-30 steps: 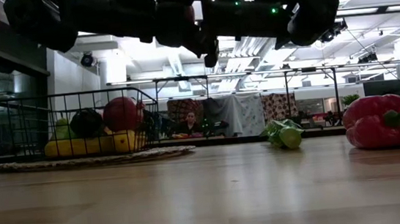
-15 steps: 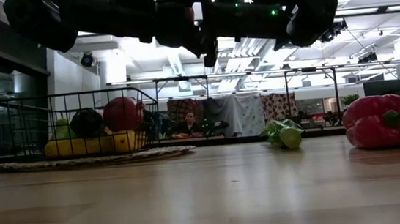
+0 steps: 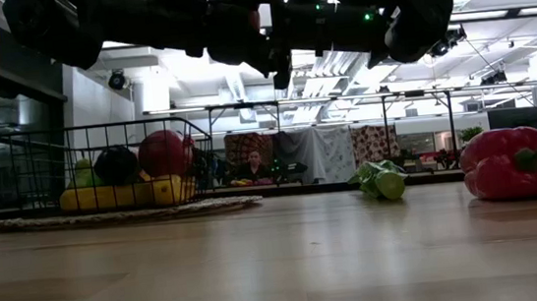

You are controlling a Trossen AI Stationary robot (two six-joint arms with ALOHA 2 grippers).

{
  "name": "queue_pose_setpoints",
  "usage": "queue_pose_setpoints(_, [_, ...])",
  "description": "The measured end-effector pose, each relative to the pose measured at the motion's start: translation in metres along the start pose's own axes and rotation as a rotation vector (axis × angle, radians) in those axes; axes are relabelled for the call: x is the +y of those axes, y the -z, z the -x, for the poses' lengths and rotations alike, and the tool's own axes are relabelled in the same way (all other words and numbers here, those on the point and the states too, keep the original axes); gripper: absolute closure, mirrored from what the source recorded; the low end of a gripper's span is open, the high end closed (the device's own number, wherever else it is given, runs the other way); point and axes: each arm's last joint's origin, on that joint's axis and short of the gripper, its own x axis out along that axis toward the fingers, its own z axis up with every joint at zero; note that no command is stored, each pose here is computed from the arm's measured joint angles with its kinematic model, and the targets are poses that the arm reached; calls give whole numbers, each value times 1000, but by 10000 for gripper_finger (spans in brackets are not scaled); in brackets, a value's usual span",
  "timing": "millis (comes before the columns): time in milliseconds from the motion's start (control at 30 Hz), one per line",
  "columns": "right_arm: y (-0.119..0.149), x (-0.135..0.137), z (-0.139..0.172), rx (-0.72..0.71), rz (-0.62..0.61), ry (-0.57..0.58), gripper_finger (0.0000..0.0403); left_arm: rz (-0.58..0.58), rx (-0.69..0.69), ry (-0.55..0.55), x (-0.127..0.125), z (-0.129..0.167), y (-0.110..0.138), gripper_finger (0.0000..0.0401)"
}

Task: Build produce basket
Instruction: Put the pink peach into the black wire basket

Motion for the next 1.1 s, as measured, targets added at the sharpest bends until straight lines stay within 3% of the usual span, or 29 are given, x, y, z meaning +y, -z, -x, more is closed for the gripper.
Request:
queue_pose_setpoints(333, [-5, 3, 1, 35, 51, 2, 9, -16, 34, -50, 2, 0, 1, 138])
queue_pose_setpoints(500, [-8, 4, 1, 49, 74, -20, 11, -31, 35, -55, 2, 0, 0, 138])
queue_pose_setpoints(667, [-25, 1, 4, 147, 108, -99, 12, -121, 79, -104, 1, 4, -2, 137])
queue_pose_setpoints(767, [-40, 1, 8, 178, 145, -83, 13, -182, 119, -135, 2, 8, -4, 137])
queue_pose_setpoints(933, [-58, 12, 31, 135, 239, -123, 13, -284, 219, -172, 8, 12, -3, 137])
queue_pose_setpoints(1100, [-76, 18, 76, 10, 259, -148, 13, -224, 232, -45, 26, 20, 0, 137])
